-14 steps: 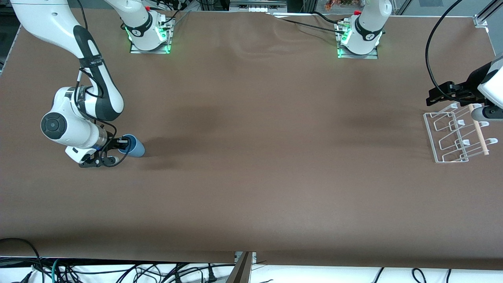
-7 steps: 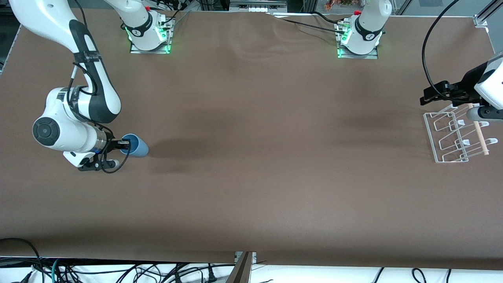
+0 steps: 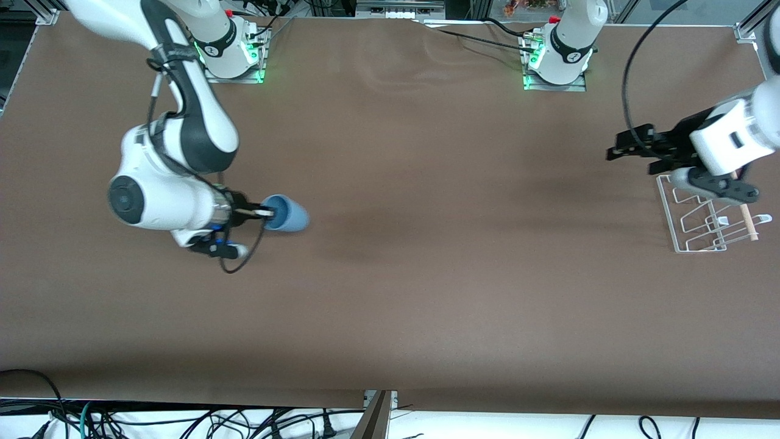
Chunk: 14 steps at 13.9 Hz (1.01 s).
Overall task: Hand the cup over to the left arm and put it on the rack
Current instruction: 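Lift the cup with the right gripper while the left gripper approaches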
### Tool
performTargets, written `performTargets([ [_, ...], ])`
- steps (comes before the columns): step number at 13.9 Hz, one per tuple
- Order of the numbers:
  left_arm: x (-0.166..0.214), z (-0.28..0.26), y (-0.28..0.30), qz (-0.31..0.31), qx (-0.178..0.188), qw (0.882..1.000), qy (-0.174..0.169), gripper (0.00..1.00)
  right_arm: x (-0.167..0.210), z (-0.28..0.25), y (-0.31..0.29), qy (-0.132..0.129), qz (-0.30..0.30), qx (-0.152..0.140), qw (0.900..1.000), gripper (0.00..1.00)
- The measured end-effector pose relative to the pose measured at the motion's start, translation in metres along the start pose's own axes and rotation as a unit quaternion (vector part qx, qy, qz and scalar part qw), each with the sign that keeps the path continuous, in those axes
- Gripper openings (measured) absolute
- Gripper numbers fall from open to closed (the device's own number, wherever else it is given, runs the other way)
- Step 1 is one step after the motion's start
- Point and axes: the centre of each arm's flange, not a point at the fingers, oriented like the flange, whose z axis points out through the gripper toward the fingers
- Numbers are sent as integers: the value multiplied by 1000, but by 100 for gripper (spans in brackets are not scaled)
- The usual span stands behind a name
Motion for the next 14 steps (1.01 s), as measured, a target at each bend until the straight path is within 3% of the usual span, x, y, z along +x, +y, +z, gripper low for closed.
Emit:
performTargets([
  [3,28,31,27,86,2,996,13,100,-31,15,-73,-45,73,77,993,6],
  [8,62,90,71,251,-17,968,13,100,-89,2,-168,-122,174,168,963,6],
  [10,72,106,72,301,-43,952,29,100,-112,-4,-199,-128,208,190,951,6],
  [14,80,118,72,382,-56,921,57,100,-162,-4,-254,-126,274,216,929,6],
])
